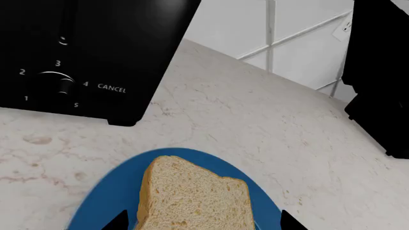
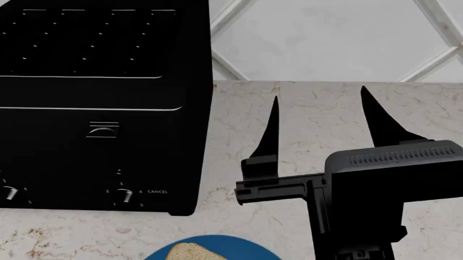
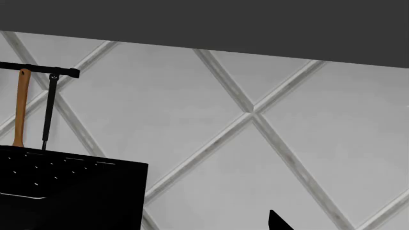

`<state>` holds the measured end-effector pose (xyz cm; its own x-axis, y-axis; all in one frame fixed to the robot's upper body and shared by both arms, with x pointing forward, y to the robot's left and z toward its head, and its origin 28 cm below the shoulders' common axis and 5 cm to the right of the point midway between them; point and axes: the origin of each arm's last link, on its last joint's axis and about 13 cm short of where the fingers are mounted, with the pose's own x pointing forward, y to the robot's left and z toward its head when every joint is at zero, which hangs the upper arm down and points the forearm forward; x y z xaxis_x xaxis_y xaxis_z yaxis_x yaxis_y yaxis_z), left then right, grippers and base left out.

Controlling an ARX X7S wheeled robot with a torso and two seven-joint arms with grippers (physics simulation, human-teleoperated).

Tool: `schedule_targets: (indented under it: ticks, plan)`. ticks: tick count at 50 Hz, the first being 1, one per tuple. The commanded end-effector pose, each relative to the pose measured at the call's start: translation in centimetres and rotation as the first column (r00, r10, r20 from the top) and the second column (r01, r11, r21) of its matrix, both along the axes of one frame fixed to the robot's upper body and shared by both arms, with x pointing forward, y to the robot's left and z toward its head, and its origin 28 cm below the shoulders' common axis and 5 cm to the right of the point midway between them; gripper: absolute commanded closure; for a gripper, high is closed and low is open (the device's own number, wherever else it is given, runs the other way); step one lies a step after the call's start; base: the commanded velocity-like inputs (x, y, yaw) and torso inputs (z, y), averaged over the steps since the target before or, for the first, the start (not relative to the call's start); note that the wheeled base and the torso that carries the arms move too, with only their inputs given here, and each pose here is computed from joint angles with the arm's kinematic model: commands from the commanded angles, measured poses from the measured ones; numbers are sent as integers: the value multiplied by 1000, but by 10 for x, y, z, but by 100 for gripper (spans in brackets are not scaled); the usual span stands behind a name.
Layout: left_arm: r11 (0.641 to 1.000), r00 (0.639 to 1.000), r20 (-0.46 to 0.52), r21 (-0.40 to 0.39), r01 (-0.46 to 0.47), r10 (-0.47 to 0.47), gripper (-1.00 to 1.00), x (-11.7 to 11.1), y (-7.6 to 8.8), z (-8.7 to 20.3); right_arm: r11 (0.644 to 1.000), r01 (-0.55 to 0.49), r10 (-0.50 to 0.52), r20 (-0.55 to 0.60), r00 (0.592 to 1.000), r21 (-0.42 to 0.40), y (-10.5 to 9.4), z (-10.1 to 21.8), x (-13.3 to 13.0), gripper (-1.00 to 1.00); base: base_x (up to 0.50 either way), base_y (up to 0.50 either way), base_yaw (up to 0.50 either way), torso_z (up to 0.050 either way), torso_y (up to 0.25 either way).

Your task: Place the toasted item on a plate.

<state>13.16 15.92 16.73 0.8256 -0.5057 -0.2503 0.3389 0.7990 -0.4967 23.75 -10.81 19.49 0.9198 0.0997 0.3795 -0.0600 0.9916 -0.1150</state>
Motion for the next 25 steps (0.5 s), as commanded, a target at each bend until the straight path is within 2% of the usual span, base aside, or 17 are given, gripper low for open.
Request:
schedule_targets:
  ticks: [1,4,10,15,16,20,25]
  plan:
    - [991,999,45,132,-17,11,-100,-1,7,2,1000,0,0,3,1000,1,0,1,-1,-100,0,0,0,0,0]
    - [987,998,62,157,-33,23,-100,0,11,8,1000,4,-4,2,1000,0,-1,1,-1,-100,0,0,0,0,0]
    - [964,982,176,242,-109,67,-100,5,24,34,1000,2,-2,5,1000,1,0,1,-1,-100,0,0,0,0,0]
    - [956,962,247,233,-177,118,-100,11,32,53,1000,1,-1,4,1000,3,0,1,0,-100,0,0,0,0,0]
    - [948,958,262,258,-189,119,-100,12,34,57,1000,3,-3,2,1000,-2,0,1,0,-100,0,0,0,0,0]
    - [939,946,299,269,-212,128,-100,13,40,66,1000,5,-5,4,1000,-4,0,3,-1,-100,0,0,0,0,0]
    - [917,911,366,265,-299,191,-100,16,49,77,1000,4,-4,8,1000,-6,0,6,-2,-100,0,0,0,0,0]
